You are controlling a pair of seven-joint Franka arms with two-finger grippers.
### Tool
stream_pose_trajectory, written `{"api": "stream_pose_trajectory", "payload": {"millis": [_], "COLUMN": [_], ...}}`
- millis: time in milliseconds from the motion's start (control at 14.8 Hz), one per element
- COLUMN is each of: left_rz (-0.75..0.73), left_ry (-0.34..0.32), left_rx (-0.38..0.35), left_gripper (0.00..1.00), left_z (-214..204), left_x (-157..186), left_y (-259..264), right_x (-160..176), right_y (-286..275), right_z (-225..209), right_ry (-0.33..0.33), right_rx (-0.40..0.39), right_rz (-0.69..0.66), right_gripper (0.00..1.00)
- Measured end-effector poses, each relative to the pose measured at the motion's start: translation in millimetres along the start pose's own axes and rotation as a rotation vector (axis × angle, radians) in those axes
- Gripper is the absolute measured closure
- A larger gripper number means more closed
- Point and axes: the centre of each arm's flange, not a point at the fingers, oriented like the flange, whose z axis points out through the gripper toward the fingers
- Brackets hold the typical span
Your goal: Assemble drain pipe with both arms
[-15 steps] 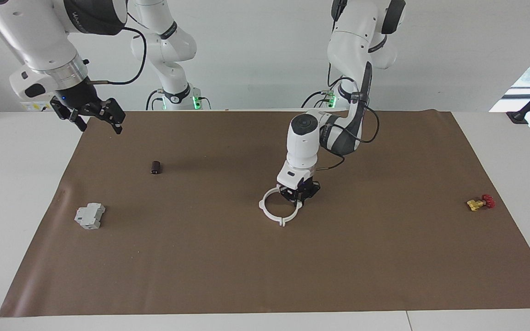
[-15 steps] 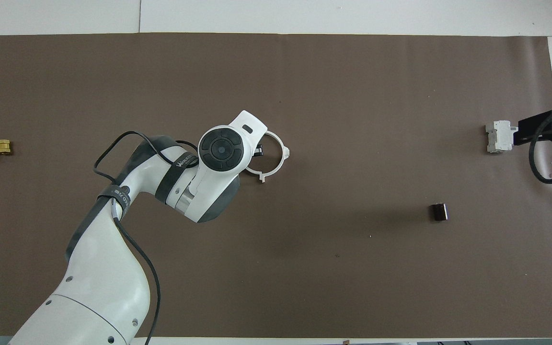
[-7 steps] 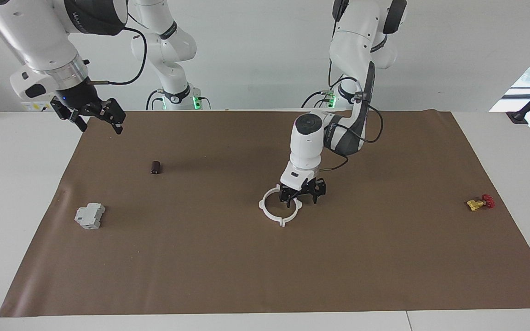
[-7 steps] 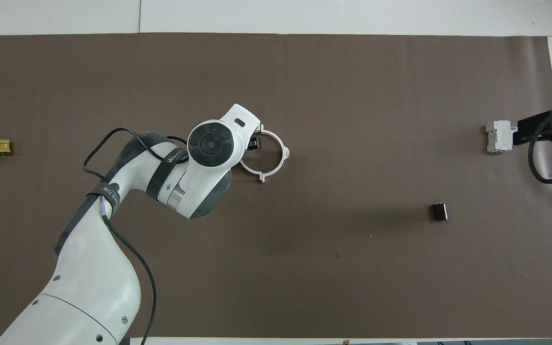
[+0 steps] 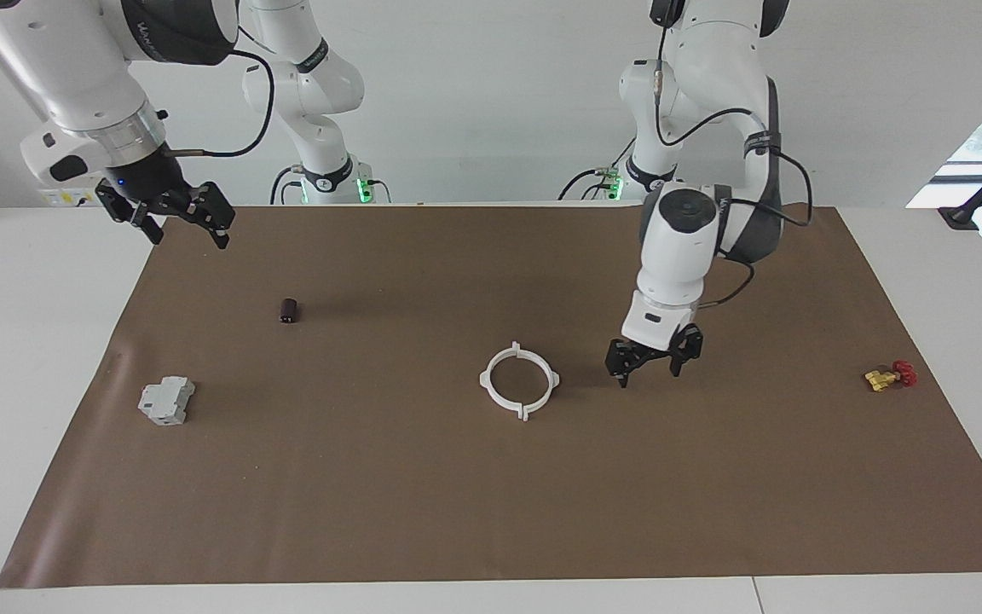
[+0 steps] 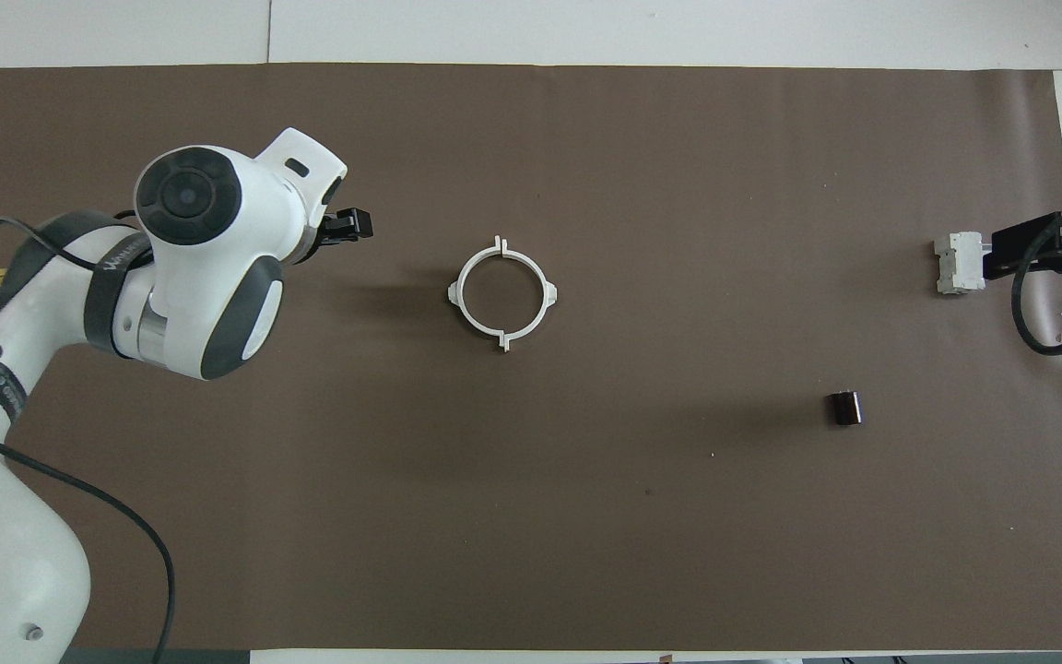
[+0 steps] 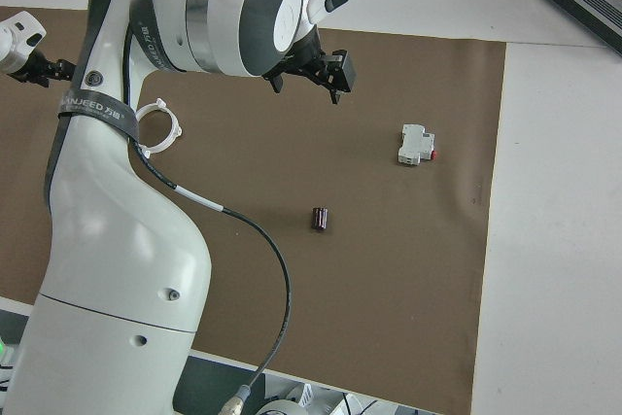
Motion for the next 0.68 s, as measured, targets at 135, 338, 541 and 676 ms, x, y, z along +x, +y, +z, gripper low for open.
{"api": "stream_pose_trajectory", "payload": {"millis": [135, 338, 541, 676], "left_rz": [0.002, 0.031, 0.031, 0.039], "left_ry": [0.002, -0.031, -0.05, -0.059], "left_rx": [0.006, 0.015, -0.022, -0.03], "left_gripper": [0.0, 0.0, 0.0, 0.0], "left_z": [-9.2, -21.2, -43.6, -63.8], "left_x": [12.0, 18.9, 24.7, 26.3], "left_y": [-33.5, -71.8, -110.7, -139.1], "right_x": [0.0, -0.1, -0.1, -0.2], "right_y": [-0.8, -0.9, -1.8, -2.9], "right_z": [0.0, 0.0, -0.1, -0.5], "right_ry": [0.0, 0.0, 0.0, 0.001], "right_rx": [0.0, 0.0, 0.0, 0.0], "right_rz": [-0.001, -0.002, -0.003, -0.005], "right_gripper": [0.0, 0.0, 0.0, 0.0]}}
